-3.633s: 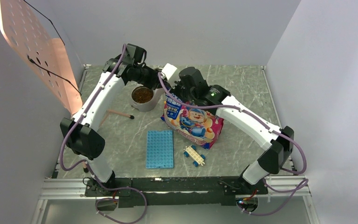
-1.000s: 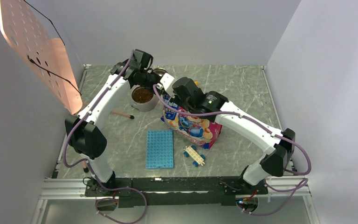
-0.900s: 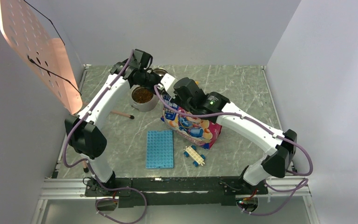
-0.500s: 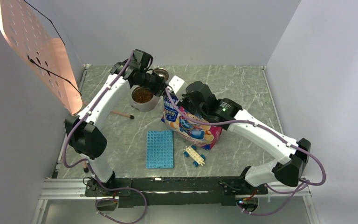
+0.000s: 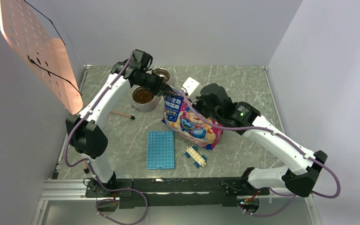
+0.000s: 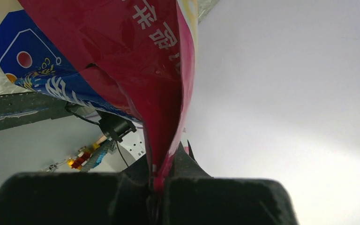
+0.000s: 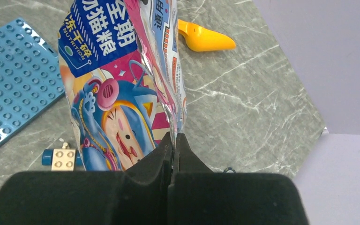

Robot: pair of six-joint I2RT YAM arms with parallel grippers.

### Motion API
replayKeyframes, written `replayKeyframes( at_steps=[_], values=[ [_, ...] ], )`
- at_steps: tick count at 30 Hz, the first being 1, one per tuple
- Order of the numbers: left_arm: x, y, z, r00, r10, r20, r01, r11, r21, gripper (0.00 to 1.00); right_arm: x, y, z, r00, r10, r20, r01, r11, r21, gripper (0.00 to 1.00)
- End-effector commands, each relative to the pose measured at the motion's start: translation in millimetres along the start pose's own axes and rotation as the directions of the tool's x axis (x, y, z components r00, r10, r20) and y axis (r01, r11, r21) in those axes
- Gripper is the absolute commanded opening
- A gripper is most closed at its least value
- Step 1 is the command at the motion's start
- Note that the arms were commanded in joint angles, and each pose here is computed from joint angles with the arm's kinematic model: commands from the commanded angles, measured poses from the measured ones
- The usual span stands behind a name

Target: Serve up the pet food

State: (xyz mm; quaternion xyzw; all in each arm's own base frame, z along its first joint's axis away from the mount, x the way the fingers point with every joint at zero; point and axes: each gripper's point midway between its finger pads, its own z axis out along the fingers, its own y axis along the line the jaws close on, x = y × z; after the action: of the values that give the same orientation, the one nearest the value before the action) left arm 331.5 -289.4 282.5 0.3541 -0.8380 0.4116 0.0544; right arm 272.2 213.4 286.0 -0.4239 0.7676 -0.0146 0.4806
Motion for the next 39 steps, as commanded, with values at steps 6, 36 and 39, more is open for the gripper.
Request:
replayKeyframes(
  at_steps=[6,36,39],
  values=[
    [-45.6,-22.7,-21.8,0.985,-0.007,0.170,-0.026,0.981,0.193,0.25,17.4,-24.7,-23.2,0.997,0.034,-0.067,-0.033,0.999,0.020,0.00],
    [44.8,-49.2,-3.1,0.987,0.137,0.083,-0.158,0.922,0.355,0.00,2.7,-10.6,-3.7,0.999,-0.005,-0.038,0.005,1.000,0.015,0.47],
    [41.6,-47.8,-8.9,0.989,0.128,0.079,-0.148,0.923,0.355,0.00,-2.5,-18.7,5.0,0.999,-0.016,-0.031,0.018,0.998,0.066,0.47]
  ],
)
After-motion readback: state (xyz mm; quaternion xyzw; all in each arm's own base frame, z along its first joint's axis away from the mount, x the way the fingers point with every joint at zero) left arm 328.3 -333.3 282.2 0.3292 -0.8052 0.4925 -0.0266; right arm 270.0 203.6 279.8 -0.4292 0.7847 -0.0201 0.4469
